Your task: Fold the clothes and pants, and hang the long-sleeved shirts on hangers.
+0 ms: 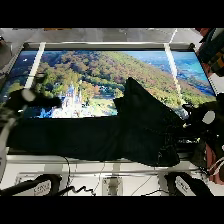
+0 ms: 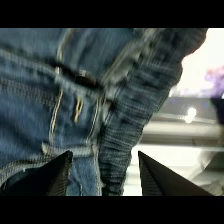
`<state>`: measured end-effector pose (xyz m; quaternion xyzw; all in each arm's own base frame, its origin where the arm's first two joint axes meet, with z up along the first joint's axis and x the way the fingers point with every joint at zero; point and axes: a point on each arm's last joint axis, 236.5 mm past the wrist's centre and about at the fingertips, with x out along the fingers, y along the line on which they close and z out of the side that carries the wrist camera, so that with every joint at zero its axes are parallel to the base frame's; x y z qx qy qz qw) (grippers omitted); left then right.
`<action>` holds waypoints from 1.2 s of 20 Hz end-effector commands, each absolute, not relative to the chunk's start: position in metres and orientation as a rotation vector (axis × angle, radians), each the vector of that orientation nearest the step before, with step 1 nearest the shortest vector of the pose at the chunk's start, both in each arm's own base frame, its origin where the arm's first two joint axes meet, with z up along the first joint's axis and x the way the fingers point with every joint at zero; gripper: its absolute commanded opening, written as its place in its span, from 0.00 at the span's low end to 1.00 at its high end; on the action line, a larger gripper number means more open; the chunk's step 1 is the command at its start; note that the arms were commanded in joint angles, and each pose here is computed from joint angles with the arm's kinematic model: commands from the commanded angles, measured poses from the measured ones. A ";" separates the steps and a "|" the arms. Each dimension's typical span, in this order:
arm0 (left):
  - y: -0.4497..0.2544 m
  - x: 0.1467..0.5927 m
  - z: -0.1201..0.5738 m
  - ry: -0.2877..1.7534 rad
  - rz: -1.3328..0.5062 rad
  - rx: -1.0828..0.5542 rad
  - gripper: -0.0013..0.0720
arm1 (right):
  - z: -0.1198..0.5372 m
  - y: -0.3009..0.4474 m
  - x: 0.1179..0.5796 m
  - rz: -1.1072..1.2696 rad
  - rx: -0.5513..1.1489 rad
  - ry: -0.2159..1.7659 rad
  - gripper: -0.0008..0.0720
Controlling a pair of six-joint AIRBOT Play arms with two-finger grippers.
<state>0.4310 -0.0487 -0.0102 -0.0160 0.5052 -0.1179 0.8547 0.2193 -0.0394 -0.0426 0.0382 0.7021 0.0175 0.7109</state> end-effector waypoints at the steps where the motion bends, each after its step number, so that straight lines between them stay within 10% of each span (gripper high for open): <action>1: -0.231 0.430 0.003 1.044 -0.625 -0.267 0.72 | -0.041 -0.043 0.233 0.025 0.074 1.500 0.68; 15: -0.360 0.482 -0.106 1.205 -0.683 -0.453 0.69 | -0.037 -0.012 0.231 0.107 0.203 1.507 0.68; 18: -0.361 0.488 -0.109 1.189 -0.666 -0.475 0.42 | -0.037 -0.011 0.231 0.109 0.206 1.506 0.68; 20: -0.363 0.495 -0.103 1.164 -0.657 -0.514 0.05 | -0.037 -0.012 0.234 0.104 0.203 1.496 0.68; 24: -0.357 0.527 -0.056 1.028 -0.684 -0.500 0.04 | -0.036 -0.021 0.255 0.047 0.209 1.411 0.63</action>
